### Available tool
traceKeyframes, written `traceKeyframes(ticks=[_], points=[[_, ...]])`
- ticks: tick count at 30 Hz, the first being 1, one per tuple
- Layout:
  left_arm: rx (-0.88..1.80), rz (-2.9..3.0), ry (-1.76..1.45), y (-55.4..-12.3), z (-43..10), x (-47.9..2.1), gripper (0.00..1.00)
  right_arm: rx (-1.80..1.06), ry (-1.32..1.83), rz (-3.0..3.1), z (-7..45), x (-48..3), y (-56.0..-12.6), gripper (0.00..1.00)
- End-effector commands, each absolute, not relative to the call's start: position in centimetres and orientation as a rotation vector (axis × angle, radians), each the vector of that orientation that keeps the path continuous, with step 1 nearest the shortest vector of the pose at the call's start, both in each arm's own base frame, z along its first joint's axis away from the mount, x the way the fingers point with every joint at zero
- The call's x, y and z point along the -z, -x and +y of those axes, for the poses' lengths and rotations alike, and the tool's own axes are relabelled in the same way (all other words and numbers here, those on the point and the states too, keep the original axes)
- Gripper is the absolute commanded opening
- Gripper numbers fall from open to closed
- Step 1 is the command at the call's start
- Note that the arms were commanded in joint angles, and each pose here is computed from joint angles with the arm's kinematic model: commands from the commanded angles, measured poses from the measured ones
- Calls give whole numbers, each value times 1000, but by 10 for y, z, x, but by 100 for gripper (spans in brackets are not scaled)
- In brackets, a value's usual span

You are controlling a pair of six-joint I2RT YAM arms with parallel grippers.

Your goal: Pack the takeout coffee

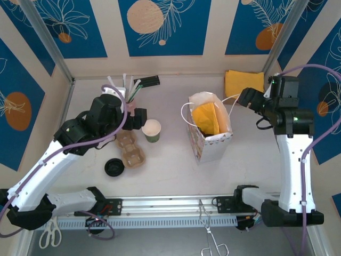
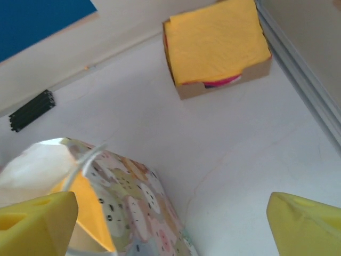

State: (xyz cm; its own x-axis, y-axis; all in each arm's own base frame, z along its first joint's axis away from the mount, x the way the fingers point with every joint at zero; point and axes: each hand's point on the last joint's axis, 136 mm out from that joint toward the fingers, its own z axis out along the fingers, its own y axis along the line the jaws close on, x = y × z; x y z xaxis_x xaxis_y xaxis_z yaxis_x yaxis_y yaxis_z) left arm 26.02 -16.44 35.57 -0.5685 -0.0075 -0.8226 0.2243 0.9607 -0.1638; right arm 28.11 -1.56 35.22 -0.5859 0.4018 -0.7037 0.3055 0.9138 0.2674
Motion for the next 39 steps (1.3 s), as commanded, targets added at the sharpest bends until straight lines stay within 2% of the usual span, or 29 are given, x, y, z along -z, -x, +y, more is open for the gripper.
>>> traceKeyframes(ticks=[1, 3, 7, 16, 22, 32, 39], points=[[180, 2206, -124, -265, -137, -334, 100, -94, -624, 2217, -38, -333, -282, 96], [115, 2244, -78, -270, -120, -316, 100, -61, -728, 2226, -54, -312, -278, 100], [-38, 2298, 25, -276, -83, -276, 100, 31, -806, 2255, -73, -267, -274, 99], [-274, 2329, 153, -292, -21, -190, 99, -5, -678, 2239, -70, -181, -298, 99], [-379, 2122, 201, -307, 10, -156, 100, -59, -507, 2158, -50, -145, -328, 99], [-418, 2076, 165, -339, 23, -113, 100, 26, -302, 2088, -18, -111, -381, 99], [-354, 2043, 115, -368, 18, -105, 100, -35, -199, 2020, -7, -109, -395, 99]])
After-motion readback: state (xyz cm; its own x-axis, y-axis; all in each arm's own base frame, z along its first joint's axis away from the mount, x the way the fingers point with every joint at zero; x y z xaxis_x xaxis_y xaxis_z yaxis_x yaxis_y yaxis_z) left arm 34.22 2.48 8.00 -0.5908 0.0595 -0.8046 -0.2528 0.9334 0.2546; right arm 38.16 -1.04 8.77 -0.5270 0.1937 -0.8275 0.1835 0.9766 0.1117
